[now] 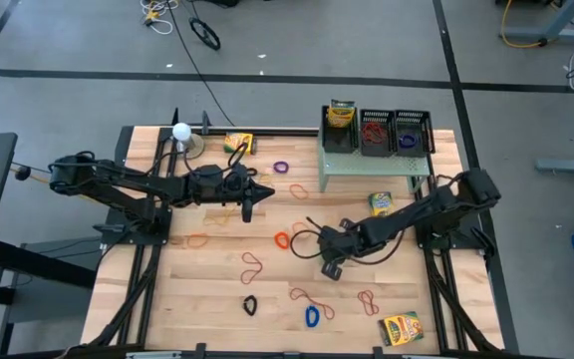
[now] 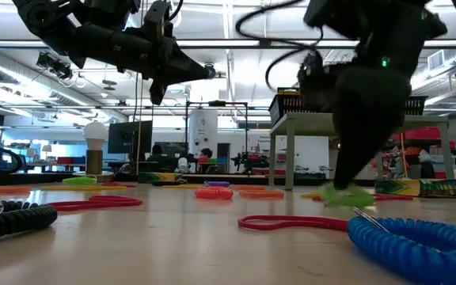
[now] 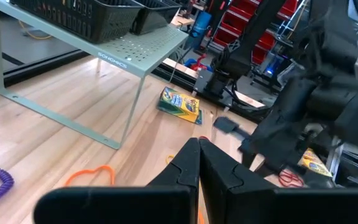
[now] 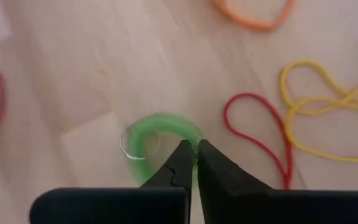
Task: Pick & Place Office Desk Supplies
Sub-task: Put the bottom green spring keychain into the right black basket on the shelf
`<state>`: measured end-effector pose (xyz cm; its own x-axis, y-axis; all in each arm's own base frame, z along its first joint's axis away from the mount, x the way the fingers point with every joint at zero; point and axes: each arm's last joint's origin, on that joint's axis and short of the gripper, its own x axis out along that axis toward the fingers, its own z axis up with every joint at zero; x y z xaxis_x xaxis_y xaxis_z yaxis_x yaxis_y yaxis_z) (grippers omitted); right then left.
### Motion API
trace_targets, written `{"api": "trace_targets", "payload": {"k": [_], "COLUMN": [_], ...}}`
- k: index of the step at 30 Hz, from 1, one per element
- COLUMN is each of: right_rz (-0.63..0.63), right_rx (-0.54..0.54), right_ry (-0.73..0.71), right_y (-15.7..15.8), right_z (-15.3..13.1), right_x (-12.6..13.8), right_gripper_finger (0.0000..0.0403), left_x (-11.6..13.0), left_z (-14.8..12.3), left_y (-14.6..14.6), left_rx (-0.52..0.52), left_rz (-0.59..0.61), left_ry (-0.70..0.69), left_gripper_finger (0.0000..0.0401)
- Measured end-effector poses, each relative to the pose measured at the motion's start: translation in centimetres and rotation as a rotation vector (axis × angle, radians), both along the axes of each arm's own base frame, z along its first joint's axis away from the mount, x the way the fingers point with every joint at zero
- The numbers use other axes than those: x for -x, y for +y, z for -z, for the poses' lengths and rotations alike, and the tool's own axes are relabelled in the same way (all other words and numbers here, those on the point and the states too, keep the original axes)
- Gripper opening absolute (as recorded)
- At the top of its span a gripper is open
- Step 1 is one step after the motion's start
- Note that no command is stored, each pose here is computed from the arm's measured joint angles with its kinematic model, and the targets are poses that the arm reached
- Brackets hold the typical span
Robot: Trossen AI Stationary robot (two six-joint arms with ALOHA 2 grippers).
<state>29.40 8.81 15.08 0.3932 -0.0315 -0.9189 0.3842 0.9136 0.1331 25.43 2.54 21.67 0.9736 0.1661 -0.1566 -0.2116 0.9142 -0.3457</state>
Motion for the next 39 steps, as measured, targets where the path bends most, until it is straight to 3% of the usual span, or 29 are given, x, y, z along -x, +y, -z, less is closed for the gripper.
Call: {"api": "trace_targets", "payload": {"k": [6, 12, 16, 20, 30, 35, 39], "right_rz": [0.023, 0.127, 0.287, 0.570, 1.145, 1.313, 1.418], "right_rx": [0.011, 0.108, 0.225, 0.365, 0.502, 0.576, 0.568], "right_ry": [-0.053, -0.120, -0.097, -0.073, -0.022, -0.051, -0.116], "right_y": [-1.0, -4.2, -7.4, -11.0, -18.9, -22.0, -23.8], "right_z": [-5.5, -13.2, -17.9, -20.8, -20.3, -19.4, -17.8], "right_x": [1.8, 6.2, 9.9, 12.8, 16.1, 17.2, 17.3], "right_gripper_finger": [0.0021, 0.0010, 0.0015, 0.0015, 0.0013, 0.0016, 0.0017], "left_x": [0.0, 0.1, 0.1, 0.0, -0.7, -0.9, -0.9], "left_z": [0.1, 0.1, 0.1, 0.4, 1.2, 1.1, 1.1], "left_y": [0.1, 0.3, 0.3, 0.5, 0.5, 0.4, 0.4], "left_rx": [-0.006, -0.030, -0.032, -0.038, -0.013, -0.016, -0.021], "left_rz": [-0.043, -0.099, -0.109, -0.151, -0.177, -0.172, -0.170], "left_ry": [0.010, 0.013, 0.014, 0.028, 0.017, -0.010, -0.009], "left_gripper_finger": [0.0008, 0.0008, 0.0008, 0.0008, 0.0008, 0.0008, 0.0008]}}
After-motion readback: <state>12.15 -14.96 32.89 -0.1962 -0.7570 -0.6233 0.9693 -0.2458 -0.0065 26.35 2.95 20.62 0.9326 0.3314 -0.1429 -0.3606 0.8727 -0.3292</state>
